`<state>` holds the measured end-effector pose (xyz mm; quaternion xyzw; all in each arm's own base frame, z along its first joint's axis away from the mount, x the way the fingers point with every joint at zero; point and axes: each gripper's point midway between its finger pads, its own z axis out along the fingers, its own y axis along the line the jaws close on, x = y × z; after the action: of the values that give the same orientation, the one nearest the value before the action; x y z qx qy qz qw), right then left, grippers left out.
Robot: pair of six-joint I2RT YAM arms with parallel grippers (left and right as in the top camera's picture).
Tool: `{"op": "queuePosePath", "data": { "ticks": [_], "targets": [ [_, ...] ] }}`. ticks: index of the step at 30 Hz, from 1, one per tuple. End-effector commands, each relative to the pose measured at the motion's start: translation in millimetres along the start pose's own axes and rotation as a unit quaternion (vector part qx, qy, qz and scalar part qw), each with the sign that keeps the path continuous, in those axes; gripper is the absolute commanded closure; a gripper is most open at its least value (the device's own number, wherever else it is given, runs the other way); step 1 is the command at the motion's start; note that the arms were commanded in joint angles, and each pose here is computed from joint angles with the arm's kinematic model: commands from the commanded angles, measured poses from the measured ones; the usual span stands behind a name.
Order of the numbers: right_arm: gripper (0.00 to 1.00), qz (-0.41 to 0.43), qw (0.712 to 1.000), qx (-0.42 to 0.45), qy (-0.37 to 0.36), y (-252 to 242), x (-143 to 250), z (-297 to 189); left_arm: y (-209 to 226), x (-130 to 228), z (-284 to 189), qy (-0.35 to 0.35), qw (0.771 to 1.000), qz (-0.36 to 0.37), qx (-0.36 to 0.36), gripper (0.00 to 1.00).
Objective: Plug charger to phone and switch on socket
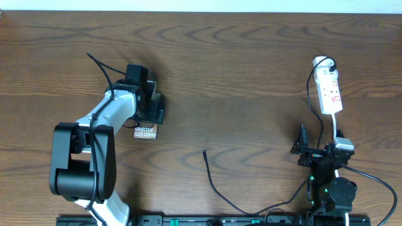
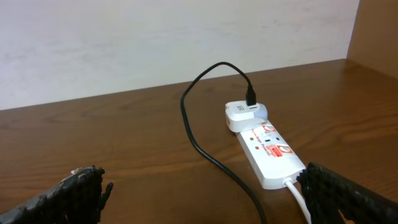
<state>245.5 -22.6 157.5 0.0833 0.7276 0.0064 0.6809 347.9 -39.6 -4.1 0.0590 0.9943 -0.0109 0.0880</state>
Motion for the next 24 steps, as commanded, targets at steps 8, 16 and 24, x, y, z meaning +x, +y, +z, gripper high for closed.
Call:
{"op": "queuePosePath", "data": {
  "ticks": [8,16,24],
  "targets": [
    [0.01,0.007,1.000,0.001,0.000,-0.1,0.2,-0.3,1.5,16.8,18.1,0.037,0.999,-0.001,0.001,0.11],
    [0.01,0.007,1.000,0.001,0.000,-0.1,0.2,-0.3,1.5,16.8,18.1,0.037,0.999,-0.001,0.001,0.17],
    [0.01,0.007,1.000,0.001,0.000,-0.1,0.2,-0.3,1.5,16.7,18.1,0.037,0.999,-0.001,0.001,0.17]
  ]
}}
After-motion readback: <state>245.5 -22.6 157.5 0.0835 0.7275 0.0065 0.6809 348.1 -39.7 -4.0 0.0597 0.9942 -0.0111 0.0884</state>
